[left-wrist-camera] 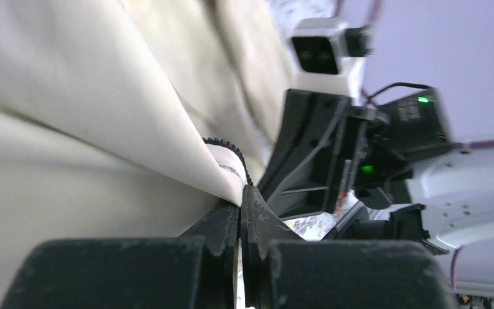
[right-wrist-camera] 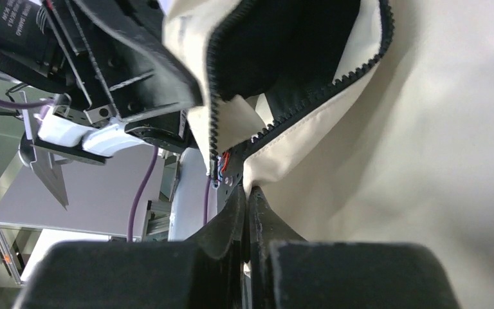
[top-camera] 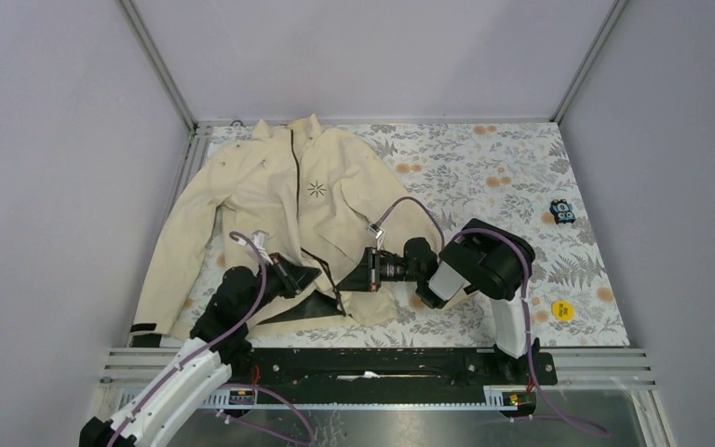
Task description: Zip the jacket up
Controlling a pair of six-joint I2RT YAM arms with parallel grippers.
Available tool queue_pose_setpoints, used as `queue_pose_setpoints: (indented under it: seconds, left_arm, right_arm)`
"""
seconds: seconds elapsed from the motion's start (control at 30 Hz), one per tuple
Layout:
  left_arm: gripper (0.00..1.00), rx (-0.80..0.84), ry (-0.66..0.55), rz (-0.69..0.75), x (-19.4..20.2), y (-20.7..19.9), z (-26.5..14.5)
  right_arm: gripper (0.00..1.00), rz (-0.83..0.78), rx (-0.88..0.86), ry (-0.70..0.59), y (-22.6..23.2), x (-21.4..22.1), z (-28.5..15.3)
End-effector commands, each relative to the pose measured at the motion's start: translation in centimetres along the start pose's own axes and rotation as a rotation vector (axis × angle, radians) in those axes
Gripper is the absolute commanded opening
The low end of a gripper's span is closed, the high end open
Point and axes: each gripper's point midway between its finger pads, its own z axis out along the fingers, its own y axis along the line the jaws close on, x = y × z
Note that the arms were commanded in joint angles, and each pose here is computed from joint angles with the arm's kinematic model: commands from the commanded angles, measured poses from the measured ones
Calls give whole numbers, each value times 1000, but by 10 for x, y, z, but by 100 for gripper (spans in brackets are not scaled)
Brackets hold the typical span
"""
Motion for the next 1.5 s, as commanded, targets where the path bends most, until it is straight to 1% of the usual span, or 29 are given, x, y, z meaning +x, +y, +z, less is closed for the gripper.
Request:
queue_pose_setpoints:
  seconds: [0.0,0.07,0.23,0.33,0.5,0.6,0.9,1.07,1.2,1.47]
  left_arm:
    - [0,294,-115,152,-15,-49,-12]
    - [0,342,-135,158,-14,-54,-16]
    - [0,352,-143,175,-14,-54,-20]
    - [0,327,-135,173,-14,-50,-18]
    - [0,264,-139,150,-17,-42,-15]
    - [0,229,-164,134,-21,-36,-16]
    - [0,243,-190,128,-23,-36,-17]
    - [0,242,-191,128,-23,-35,-16]
    - [0,248,-194,119,-22,-35,-16]
    - [0,253,-195,120,-22,-35,-16]
  right_arm:
    - [0,-155,-171,-57,55,-23,2]
    - [0,-175,-186,-68,63,-28,1]
    - [0,-231,-206,-104,78,-36,-5]
    - [0,-230,-189,-136,76,-41,-12]
    - [0,-243,-161,-151,67,-42,-20]
    - [0,-260,-166,-144,67,-42,-22]
    - [0,-288,-222,-81,76,-37,-17]
    - [0,-296,-235,-83,82,-39,-16]
    - [0,-280,-245,-59,81,-34,-8]
    - [0,-286,-243,-70,82,-34,-5]
